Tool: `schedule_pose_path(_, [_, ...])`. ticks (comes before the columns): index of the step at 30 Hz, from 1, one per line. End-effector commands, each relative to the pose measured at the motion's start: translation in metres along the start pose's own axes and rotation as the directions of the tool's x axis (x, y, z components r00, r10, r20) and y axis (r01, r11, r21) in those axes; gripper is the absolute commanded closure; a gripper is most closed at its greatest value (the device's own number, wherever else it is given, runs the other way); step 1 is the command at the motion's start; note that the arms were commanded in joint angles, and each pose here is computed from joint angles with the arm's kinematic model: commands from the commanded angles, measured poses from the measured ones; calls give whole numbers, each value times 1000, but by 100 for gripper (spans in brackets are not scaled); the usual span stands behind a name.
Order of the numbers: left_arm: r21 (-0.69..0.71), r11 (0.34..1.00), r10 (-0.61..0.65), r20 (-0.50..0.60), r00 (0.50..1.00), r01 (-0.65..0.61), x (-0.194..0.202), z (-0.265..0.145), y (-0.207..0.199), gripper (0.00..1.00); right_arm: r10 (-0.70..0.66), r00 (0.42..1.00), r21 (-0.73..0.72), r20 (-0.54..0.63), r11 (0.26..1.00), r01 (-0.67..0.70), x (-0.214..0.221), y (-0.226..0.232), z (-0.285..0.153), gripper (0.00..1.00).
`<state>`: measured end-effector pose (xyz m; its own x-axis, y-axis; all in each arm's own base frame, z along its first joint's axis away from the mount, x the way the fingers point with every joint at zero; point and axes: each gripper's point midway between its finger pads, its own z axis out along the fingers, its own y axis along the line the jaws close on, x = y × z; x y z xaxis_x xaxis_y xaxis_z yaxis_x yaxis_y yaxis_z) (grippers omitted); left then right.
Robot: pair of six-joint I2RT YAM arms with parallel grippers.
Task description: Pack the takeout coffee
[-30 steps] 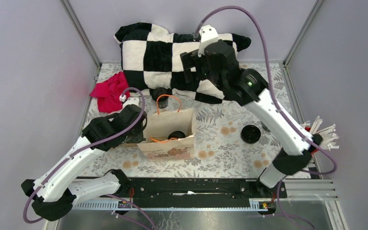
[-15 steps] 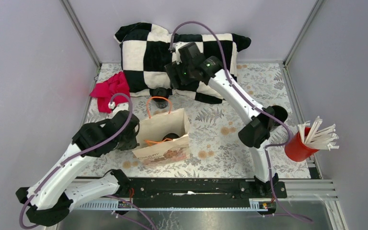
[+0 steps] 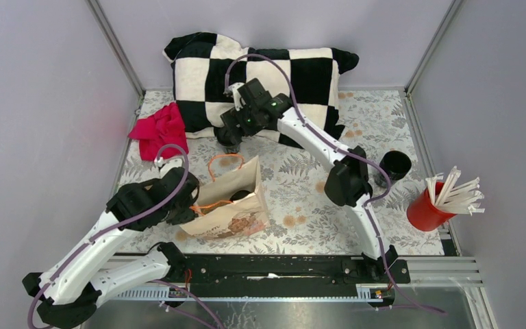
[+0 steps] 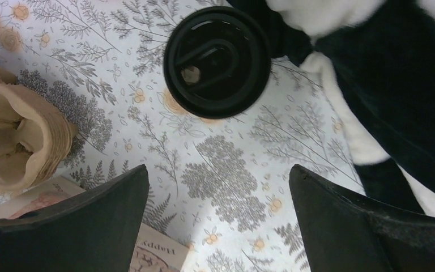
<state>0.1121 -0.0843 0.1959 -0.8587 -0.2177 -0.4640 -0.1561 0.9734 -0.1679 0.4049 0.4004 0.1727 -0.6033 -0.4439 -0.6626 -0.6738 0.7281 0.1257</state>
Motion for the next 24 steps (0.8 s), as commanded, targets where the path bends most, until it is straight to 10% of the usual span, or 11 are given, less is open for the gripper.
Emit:
schedule_pose_path(1, [-33,999,-16,-62,998,14,19,8,10,100,-108,991,-53,81,992,113,-22,33,14,0])
schedule_pose_path(24, [-43,999,-1,-81,997,-3,13,8,1,100,-244,958,137,153,965,224,-36,15,67,0])
